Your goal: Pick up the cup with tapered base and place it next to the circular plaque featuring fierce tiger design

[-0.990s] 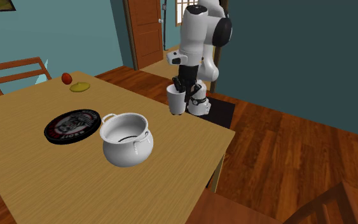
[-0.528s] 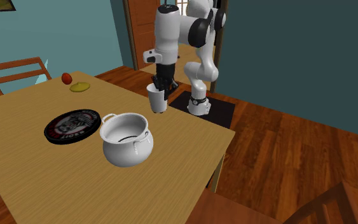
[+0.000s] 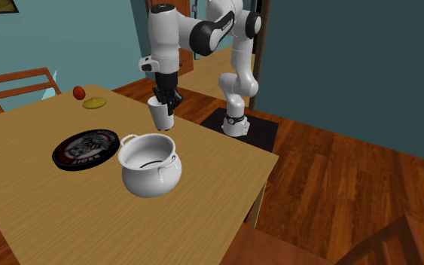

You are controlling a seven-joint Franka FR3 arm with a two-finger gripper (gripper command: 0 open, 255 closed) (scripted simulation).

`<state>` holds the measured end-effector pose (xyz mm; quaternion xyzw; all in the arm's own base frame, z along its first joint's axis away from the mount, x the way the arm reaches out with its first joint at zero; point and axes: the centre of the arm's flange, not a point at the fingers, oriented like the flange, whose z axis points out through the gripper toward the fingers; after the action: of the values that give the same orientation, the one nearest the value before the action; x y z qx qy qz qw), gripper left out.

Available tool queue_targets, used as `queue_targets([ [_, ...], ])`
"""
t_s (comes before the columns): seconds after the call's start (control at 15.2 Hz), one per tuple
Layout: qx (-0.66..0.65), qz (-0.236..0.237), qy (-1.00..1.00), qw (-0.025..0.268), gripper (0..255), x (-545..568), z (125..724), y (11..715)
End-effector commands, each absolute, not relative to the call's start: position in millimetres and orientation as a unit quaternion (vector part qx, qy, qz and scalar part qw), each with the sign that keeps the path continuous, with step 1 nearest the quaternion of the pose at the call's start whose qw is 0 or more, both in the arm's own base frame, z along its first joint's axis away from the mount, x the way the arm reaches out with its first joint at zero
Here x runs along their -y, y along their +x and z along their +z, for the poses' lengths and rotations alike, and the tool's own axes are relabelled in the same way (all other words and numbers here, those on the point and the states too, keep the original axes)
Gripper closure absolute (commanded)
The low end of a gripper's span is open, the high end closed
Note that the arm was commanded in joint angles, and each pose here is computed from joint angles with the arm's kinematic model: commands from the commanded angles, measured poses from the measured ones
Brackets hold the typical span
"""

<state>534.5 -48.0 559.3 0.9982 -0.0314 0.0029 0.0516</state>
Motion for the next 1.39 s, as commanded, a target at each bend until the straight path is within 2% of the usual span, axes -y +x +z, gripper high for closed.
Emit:
queue_targets([
  [0.0, 0.031, 0.003, 0.998, 0.052, 255, 74, 556, 548],
  [1.12, 0.031, 0.003, 0.998, 0.052, 255, 286, 557, 631],
  [1.32, 0.031, 0.003, 0.998, 0.052, 255, 286, 541, 631],
])
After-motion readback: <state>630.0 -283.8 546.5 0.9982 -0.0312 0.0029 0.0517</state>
